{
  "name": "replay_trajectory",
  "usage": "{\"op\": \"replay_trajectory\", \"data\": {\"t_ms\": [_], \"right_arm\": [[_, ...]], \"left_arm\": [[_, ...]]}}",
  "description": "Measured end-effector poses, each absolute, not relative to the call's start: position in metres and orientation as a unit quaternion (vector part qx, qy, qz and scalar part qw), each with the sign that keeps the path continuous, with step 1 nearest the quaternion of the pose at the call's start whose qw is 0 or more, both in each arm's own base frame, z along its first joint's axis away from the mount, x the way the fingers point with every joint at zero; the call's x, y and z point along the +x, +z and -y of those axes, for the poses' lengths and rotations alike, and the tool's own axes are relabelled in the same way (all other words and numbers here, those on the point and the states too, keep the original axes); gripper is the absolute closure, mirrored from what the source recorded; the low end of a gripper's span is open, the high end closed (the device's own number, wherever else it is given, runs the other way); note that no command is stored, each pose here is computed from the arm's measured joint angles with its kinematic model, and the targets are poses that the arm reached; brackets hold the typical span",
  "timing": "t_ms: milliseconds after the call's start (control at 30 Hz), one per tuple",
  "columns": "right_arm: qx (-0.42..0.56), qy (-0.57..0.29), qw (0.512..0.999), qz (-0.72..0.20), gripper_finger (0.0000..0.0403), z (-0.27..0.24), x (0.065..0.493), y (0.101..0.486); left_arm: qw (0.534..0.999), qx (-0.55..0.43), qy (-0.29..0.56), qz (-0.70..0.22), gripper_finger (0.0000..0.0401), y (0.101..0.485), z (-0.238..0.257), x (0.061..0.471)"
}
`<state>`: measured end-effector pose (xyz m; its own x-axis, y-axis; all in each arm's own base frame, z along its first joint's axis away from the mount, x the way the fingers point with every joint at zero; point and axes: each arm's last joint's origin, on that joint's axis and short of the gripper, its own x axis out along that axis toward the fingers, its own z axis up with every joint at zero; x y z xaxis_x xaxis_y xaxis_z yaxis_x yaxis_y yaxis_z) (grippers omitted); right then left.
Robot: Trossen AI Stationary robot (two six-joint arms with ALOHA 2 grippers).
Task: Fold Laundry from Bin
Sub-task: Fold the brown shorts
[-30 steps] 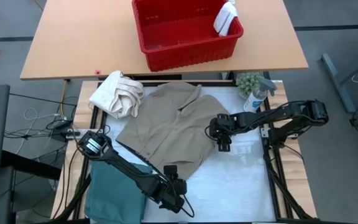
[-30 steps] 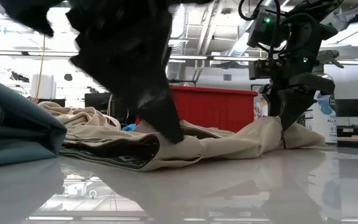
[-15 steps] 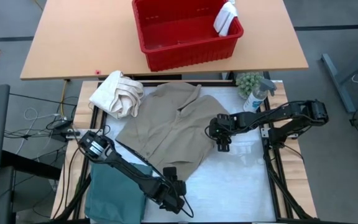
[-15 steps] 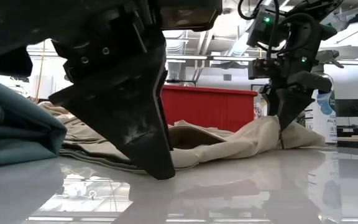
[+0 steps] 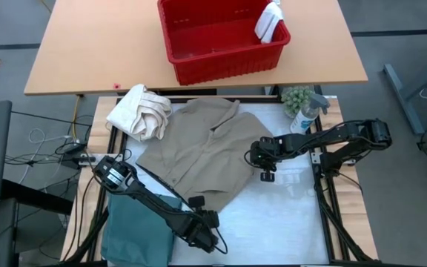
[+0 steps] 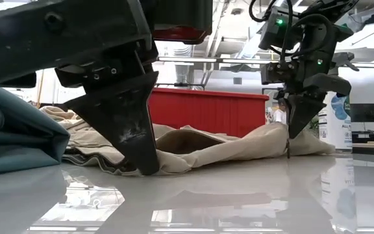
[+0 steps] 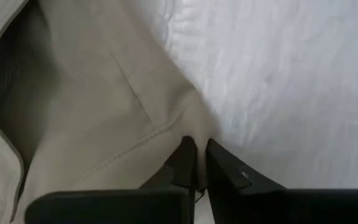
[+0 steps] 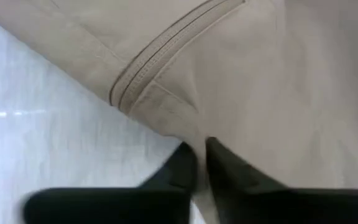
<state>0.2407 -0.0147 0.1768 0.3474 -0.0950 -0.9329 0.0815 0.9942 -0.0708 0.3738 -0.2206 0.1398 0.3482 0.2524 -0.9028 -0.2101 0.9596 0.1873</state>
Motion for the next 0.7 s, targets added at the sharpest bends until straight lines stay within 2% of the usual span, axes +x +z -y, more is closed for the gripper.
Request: {"op": "replay_trajectory", "data": {"t_ms": [67,267,700], "right_arm": [[-0.012,-0.049,0.821,-0.569,0.0381,0.014,0.241,0.177],[-0.033,-0.023,0.820,-0.570,0.0383,0.001,0.240,0.179],[-0.016,-0.018,0.785,-0.619,0.0383,-0.034,0.238,0.217]], "left_arm": [[0.821,0.015,0.145,-0.552,0.0391,0.140,0.220,0.374],[0.811,0.004,0.153,-0.565,0.0398,0.149,0.220,0.372],[0.789,0.047,0.179,-0.585,0.0401,0.209,0.222,0.370]]}}
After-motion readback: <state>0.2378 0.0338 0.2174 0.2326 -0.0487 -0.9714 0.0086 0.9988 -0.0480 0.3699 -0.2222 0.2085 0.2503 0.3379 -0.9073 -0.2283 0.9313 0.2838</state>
